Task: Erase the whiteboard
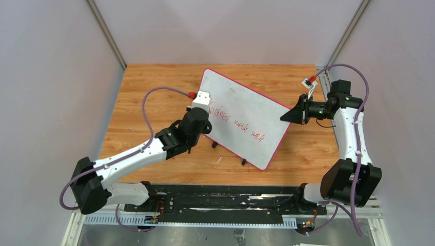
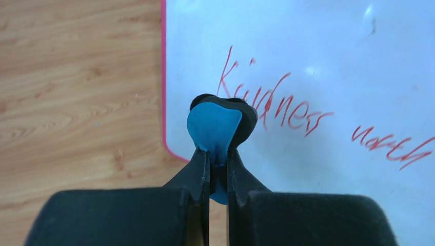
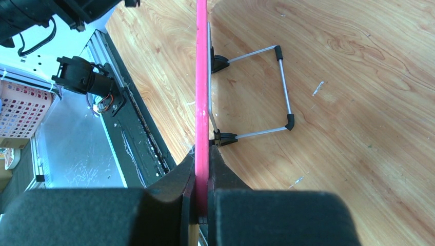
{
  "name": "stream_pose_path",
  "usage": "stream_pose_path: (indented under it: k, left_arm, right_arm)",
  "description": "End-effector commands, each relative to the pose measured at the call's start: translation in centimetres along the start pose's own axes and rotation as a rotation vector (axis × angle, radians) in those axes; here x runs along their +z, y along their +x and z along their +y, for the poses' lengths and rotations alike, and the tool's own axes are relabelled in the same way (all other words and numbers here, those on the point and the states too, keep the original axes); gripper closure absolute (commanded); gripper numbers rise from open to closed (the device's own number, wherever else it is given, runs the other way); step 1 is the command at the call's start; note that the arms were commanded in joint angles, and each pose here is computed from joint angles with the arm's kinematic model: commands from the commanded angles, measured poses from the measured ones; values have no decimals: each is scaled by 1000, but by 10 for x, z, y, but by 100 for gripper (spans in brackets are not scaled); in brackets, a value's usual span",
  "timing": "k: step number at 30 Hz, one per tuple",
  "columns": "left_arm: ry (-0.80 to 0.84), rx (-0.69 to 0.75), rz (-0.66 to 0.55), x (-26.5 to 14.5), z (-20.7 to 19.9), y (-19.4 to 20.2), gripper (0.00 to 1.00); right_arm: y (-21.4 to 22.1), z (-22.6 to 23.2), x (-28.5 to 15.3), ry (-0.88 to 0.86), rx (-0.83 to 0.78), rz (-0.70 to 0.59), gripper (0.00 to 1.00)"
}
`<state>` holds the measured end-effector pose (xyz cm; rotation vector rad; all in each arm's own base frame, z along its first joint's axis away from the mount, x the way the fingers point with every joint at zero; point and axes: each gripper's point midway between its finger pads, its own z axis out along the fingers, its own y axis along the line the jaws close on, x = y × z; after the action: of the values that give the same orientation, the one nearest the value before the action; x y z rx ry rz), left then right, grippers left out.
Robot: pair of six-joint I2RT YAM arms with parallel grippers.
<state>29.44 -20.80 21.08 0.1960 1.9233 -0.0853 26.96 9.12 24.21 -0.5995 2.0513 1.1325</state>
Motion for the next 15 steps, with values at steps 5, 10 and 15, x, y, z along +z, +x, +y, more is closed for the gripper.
stream_pose_path:
  k: [5,10,15]
  left_arm:
    - [-16,43,-119,54,-24,-45,100]
    - [51,-47,-114,80,-21,-31,100]
    - [116,-143,-150,83,-12,-24,100]
  right_arm:
    - [5,1,1,8,-34,17,99]
    - [5,0,2,5,-30,18,99]
    - [5,-1,2,0,-23,18,100]
